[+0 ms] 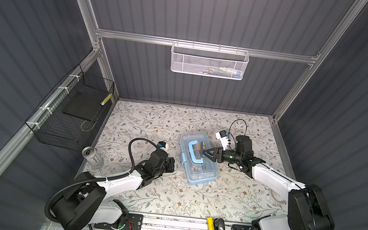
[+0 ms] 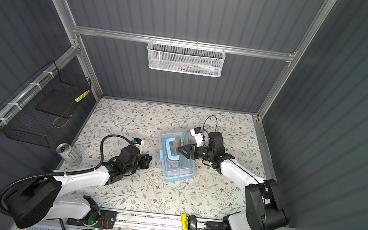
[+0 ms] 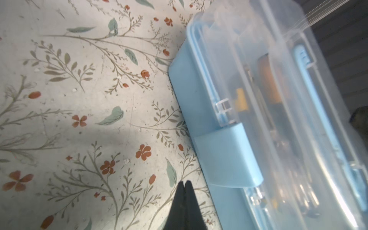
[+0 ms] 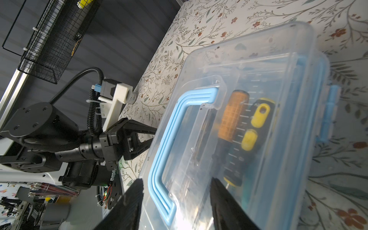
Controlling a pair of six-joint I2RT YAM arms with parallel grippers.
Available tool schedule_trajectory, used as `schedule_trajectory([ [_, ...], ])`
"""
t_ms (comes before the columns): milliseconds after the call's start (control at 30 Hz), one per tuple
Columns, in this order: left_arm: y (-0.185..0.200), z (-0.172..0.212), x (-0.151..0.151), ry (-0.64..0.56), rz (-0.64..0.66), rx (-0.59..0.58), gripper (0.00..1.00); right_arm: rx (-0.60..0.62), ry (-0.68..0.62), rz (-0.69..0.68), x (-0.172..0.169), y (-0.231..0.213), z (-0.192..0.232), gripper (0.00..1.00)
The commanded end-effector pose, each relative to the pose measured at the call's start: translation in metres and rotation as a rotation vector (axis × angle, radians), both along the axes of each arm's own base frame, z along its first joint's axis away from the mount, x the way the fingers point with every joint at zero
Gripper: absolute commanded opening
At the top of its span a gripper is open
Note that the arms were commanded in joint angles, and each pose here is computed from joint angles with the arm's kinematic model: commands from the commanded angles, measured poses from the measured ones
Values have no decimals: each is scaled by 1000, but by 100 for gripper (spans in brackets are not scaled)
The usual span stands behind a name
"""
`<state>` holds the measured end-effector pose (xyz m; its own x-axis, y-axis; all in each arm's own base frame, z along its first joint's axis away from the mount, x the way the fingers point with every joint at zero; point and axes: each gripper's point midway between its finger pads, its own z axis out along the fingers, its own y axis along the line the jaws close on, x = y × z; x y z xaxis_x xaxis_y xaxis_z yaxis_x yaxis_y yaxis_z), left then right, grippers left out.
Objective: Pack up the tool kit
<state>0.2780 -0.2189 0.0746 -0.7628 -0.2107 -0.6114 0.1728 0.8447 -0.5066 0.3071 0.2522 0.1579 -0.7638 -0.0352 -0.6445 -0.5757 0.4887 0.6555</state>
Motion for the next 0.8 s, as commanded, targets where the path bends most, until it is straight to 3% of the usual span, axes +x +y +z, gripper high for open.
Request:
schedule_trajectory([
  [0, -14, 11, 6, -38, -48, -37, 0, -103, 166, -51, -16, -16, -47, 57],
  [767, -51, 7, 24, -25, -148, -67, 0, -110, 201, -35, -25, -17, -61, 56],
])
